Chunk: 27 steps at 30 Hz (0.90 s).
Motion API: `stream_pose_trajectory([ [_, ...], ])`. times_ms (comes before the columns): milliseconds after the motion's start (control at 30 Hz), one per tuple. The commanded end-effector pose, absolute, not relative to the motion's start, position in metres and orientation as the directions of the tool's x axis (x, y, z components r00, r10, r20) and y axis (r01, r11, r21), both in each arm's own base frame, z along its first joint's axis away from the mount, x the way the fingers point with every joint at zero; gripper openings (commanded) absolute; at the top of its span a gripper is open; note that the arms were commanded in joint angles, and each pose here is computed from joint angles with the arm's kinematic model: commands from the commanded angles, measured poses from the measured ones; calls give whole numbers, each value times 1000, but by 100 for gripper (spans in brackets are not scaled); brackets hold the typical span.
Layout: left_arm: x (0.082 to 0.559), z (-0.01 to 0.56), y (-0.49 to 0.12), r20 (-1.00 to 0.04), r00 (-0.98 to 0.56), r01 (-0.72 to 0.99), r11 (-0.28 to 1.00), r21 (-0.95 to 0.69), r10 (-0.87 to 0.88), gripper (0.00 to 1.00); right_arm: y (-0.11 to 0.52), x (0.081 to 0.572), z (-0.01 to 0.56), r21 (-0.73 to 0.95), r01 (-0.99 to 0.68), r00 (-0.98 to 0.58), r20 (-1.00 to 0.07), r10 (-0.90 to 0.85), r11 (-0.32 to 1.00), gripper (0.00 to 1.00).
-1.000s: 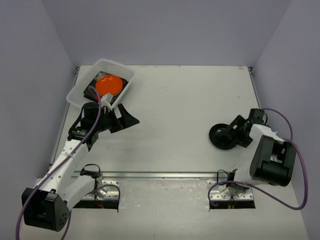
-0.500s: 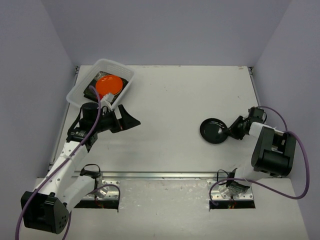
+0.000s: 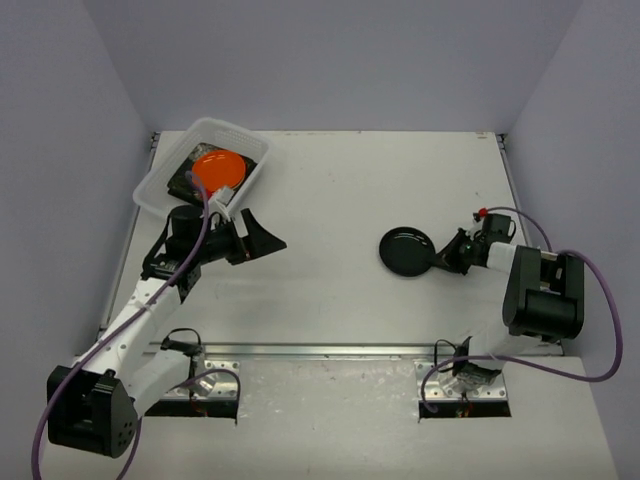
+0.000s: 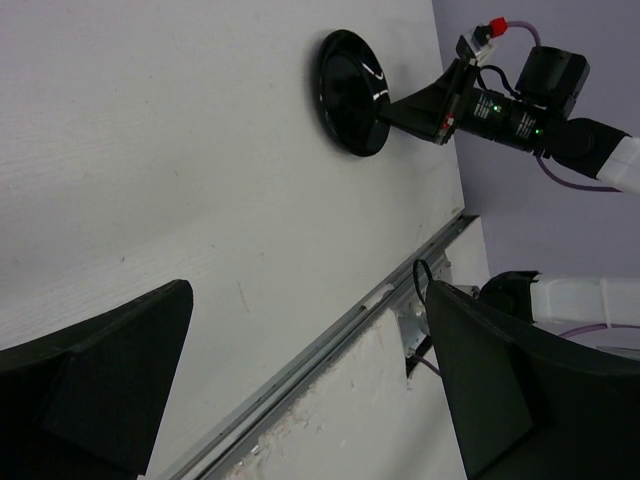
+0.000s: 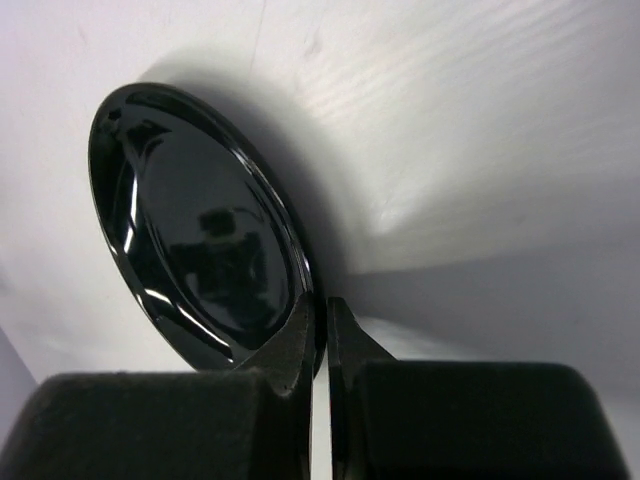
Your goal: Place the plates into the plastic bin on the countertop
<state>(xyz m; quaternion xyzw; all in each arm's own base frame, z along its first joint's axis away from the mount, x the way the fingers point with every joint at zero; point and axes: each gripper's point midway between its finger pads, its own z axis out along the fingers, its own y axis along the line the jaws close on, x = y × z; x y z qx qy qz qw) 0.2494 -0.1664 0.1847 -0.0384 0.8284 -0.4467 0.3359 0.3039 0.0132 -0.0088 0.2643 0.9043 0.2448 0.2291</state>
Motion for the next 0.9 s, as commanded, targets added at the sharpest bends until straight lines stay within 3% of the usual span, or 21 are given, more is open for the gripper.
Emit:
stream_pose_trajectory([
  [0, 254, 176, -193, -501, -793, 264, 545, -796, -346, 100, 62, 287, 12, 584, 220, -827, -314, 467, 782, 0],
  [167, 263, 155, -223, -481, -818, 272, 526, -806, -314, 100, 124, 283, 55, 664, -2, -847, -398, 352, 748, 0],
  [433, 261, 117, -243, -404, -874, 242, 478, -844, -271, 94, 199, 261, 93, 792, -194, -892, -388, 232, 579, 0],
  [633, 256, 110, -267, -381, -900, 251, 463, -850, -212, 57, 230, 255, 113, 826, -259, -905, -388, 173, 501, 0],
  [800, 266, 110, -269, -388, -898, 243, 503, -830, -206, 3, 239, 254, 124, 834, -286, -902, -400, 161, 472, 0],
  [833, 267, 110, -268, -386, -899, 235, 514, -825, -208, 0, 239, 254, 124, 833, -285, -901, -402, 165, 475, 0],
  [867, 274, 113, -264, -396, -889, 224, 538, -812, -228, 0, 234, 257, 120, 821, -262, -898, -400, 183, 508, 22],
])
